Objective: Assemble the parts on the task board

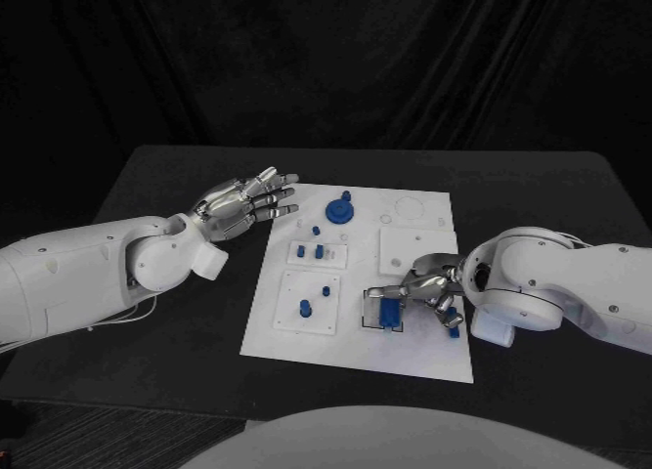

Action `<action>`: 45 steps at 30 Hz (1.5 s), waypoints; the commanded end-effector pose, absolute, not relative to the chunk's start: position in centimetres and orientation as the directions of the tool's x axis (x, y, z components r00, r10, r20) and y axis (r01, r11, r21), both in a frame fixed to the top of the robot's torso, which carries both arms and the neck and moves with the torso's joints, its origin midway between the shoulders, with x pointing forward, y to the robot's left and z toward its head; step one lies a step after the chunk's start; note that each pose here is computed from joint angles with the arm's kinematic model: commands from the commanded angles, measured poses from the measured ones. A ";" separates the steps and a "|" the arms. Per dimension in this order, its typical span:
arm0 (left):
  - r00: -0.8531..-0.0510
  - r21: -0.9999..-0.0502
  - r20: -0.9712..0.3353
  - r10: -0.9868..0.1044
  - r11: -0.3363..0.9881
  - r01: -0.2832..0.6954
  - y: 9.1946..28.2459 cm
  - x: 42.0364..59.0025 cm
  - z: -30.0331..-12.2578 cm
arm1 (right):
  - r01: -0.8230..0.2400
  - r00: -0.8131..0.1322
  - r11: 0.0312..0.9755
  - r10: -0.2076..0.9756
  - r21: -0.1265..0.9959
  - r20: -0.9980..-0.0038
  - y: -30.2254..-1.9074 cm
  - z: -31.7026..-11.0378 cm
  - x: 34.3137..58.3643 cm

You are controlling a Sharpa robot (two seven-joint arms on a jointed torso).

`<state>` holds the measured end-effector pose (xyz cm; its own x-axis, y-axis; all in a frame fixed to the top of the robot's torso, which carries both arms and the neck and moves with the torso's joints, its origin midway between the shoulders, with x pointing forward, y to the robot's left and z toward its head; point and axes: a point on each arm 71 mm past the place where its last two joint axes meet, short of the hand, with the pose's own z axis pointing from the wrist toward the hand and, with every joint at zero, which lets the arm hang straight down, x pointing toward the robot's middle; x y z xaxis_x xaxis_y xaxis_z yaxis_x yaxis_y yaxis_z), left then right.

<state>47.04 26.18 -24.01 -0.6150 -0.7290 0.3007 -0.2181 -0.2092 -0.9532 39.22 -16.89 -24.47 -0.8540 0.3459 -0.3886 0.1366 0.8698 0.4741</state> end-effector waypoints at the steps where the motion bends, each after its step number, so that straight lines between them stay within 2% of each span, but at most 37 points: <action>1: -0.626 -0.950 0.312 -0.715 -0.222 -0.221 26.0 46.9 -24.0 | 0.152 -0.854 0.876 0.350 0.458 -0.385 -16.9 -24.9 38.8; 45: -0.626 -0.947 0.318 -0.712 -0.210 -0.243 26.1 46.8 -24.6 | 0.150 -0.821 0.857 0.385 0.493 -0.421 -16.8 -23.6 39.0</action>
<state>46.96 26.27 -24.59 -0.6139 -0.7273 0.3067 -0.2406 -0.1977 -0.9503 38.96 -16.70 -23.73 -0.8328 0.3710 -0.4109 0.1402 0.8593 0.4919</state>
